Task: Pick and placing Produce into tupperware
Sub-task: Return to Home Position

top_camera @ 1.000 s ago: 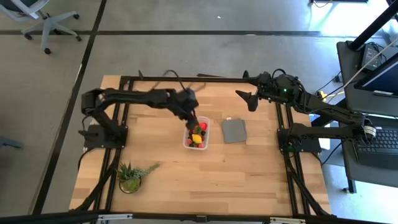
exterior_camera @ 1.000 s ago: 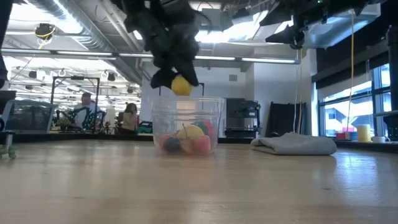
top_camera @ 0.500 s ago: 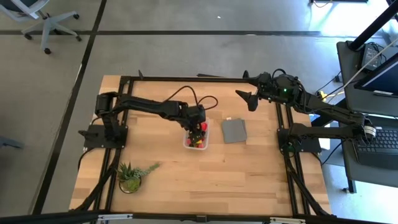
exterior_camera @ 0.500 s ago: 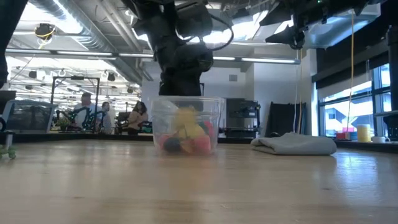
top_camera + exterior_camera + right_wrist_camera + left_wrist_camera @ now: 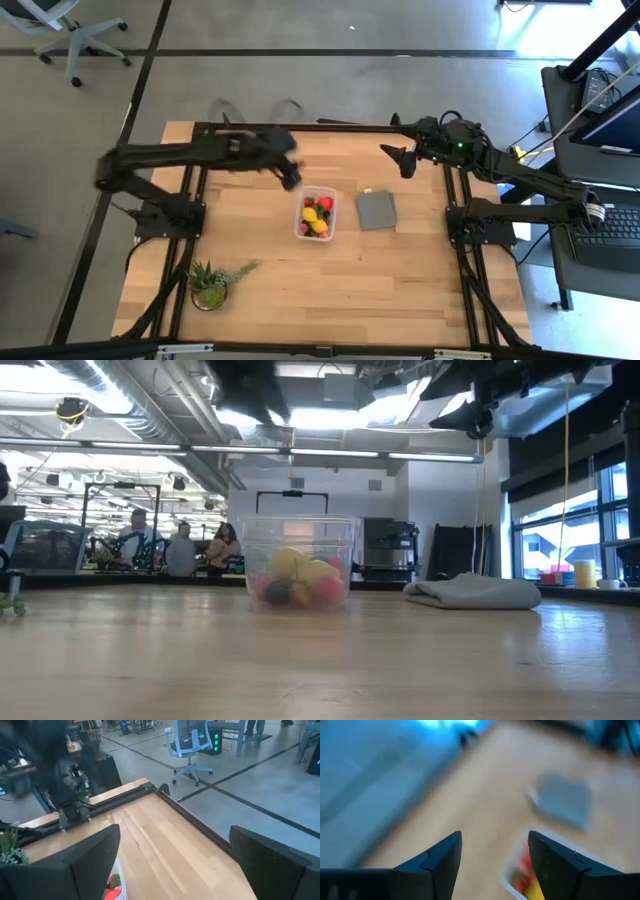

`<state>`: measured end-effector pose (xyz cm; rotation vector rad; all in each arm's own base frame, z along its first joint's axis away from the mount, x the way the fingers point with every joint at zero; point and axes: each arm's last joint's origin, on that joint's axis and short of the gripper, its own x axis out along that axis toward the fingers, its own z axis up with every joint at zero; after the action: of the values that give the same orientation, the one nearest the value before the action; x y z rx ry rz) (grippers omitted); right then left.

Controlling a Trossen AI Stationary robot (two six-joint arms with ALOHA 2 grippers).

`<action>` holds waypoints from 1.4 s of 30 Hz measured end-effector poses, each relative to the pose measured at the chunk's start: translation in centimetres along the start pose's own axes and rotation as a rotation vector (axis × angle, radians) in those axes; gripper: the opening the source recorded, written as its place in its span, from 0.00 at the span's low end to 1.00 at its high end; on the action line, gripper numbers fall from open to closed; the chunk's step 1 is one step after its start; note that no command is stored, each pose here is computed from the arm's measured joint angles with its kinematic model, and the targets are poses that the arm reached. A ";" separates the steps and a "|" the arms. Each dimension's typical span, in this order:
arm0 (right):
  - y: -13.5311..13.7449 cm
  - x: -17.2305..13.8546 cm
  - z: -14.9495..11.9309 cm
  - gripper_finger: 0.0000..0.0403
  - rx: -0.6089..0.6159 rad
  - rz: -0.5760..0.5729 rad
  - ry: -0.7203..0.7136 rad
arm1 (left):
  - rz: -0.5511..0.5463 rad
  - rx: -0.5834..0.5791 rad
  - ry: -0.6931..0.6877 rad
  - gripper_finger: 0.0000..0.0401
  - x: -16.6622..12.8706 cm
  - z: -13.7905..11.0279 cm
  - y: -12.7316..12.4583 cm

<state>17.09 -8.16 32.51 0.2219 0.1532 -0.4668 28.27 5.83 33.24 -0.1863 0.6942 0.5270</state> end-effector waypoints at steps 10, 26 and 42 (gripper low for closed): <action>-0.7 -5.0 0.1 0.94 -0.047 -0.165 -0.066 | 0.078 0.008 -0.558 0.55 -12.3 -4.1 5.1; -2.1 -6.8 -7.9 0.94 -0.071 -0.103 -0.430 | 0.056 -0.125 -0.852 0.55 -8.9 -17.5 7.6; -2.9 -7.2 -12.4 0.94 0.020 -0.090 -0.534 | 0.090 -0.207 -0.870 0.55 -6.3 -21.6 8.0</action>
<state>8.17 -4.57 21.43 0.1037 -0.3652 -0.6018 7.90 2.91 21.03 -0.1014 -0.2019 0.6957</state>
